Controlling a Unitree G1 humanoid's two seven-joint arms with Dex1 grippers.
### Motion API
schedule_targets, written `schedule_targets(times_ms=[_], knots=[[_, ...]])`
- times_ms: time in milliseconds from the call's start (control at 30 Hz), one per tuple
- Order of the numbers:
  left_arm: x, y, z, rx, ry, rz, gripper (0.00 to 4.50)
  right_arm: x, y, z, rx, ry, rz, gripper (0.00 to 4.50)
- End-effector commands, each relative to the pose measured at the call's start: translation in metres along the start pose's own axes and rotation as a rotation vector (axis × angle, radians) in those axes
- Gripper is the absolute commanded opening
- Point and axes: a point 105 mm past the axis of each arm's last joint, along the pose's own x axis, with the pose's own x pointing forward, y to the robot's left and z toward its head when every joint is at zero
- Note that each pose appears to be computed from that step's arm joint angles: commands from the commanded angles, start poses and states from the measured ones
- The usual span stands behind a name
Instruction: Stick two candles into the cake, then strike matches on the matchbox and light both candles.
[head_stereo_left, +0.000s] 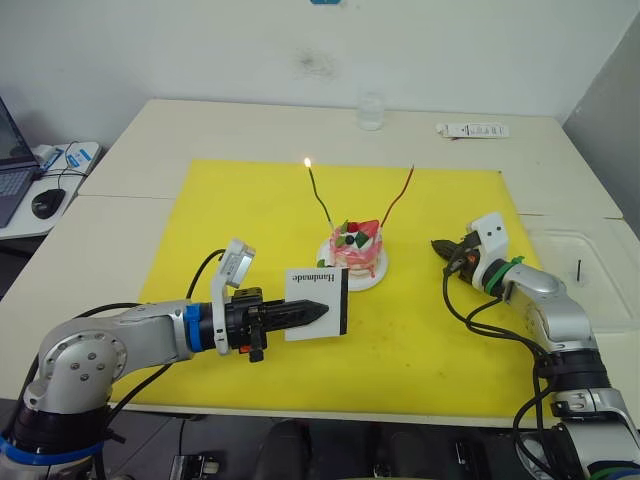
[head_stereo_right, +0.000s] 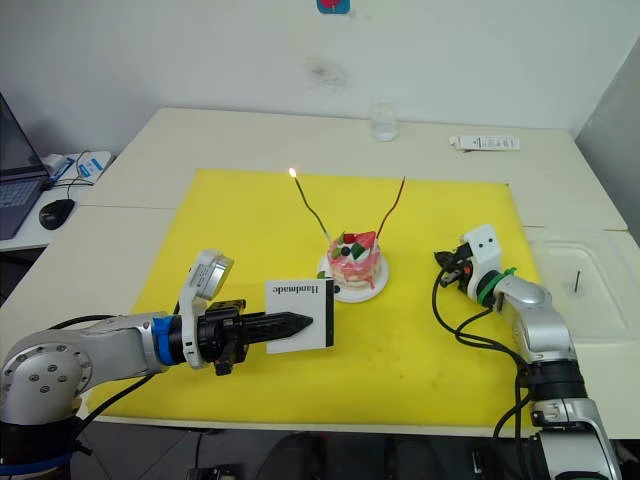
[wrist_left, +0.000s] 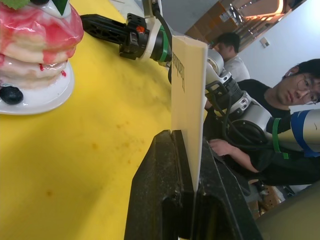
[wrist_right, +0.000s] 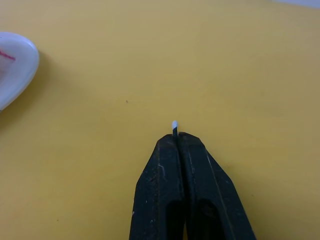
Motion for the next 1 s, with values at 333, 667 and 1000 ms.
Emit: schedule_targets(times_ms=[333, 667, 1000], knots=[[0.0, -0.008, 0.007, 0.04, -0.013, -0.025, 0.0, -0.012, -0.001, 0.026, -0.022, -0.051, 0.012, 0.07], [-0.001, -0.009, 0.005, 0.036, -0.018, -0.018, 0.0, -0.041, 0.02, 0.02, -0.065, 0.015, 0.115, 0.07], [-0.003, -0.003, 0.004, 0.012, -0.02, -0.001, 0.0, -0.075, 0.058, 0.034, -0.152, -0.005, 0.343, 0.07]])
